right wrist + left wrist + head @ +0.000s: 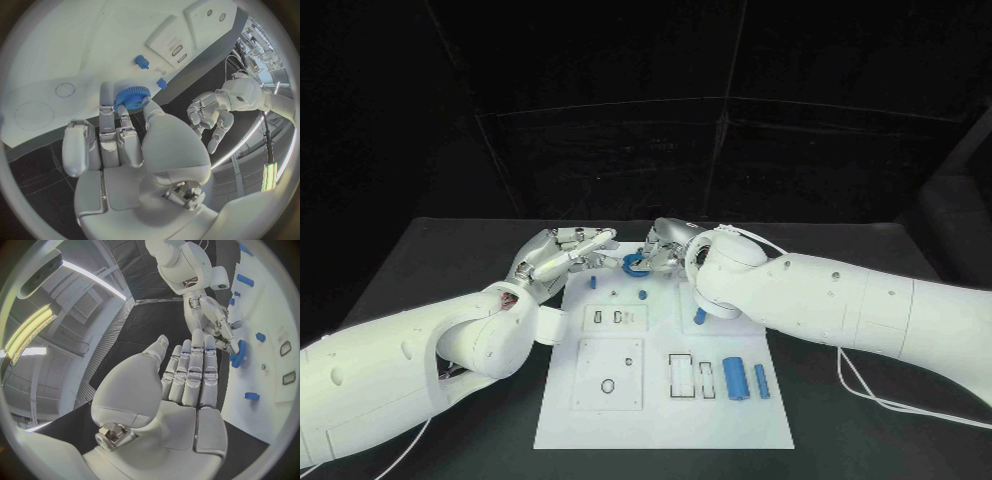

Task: Assemble the parts on the task board

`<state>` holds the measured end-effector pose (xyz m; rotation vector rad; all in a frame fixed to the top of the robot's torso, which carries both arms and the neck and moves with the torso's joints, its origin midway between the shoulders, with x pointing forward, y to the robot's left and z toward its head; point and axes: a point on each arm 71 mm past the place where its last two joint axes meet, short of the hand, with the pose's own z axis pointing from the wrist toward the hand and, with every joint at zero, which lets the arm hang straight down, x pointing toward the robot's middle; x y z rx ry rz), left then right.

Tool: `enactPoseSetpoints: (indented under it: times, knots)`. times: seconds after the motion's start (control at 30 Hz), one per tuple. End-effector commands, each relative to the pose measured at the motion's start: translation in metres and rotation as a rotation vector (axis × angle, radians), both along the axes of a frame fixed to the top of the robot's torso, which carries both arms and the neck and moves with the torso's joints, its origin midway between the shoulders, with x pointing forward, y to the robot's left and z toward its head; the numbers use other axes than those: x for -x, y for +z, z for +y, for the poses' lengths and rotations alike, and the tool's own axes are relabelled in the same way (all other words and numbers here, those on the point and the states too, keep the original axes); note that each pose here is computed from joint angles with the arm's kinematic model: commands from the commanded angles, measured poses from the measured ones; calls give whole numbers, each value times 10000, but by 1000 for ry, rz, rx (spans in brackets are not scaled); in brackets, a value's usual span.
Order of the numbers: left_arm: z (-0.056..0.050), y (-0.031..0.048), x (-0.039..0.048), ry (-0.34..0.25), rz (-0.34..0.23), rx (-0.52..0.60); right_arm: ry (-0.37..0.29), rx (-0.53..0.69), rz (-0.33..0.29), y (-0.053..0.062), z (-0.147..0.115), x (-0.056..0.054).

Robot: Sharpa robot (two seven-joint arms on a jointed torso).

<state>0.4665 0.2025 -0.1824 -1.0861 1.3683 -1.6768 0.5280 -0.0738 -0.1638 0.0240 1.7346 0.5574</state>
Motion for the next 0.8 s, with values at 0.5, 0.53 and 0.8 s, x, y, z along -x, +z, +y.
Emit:
enactPoseSetpoints:
  times: [0.5, 0.53, 0.8]
  knots:
    - [-22, 17, 9, -23, -17, -6, -9, 66, -34, 5, 51, -45]
    - [-22, 17, 9, -23, -17, -6, -11, 70, -35, 5, 48, -49]
    - [-22, 16, 8, -23, -17, -6, -3, 101, -29, -4, 61, -34]
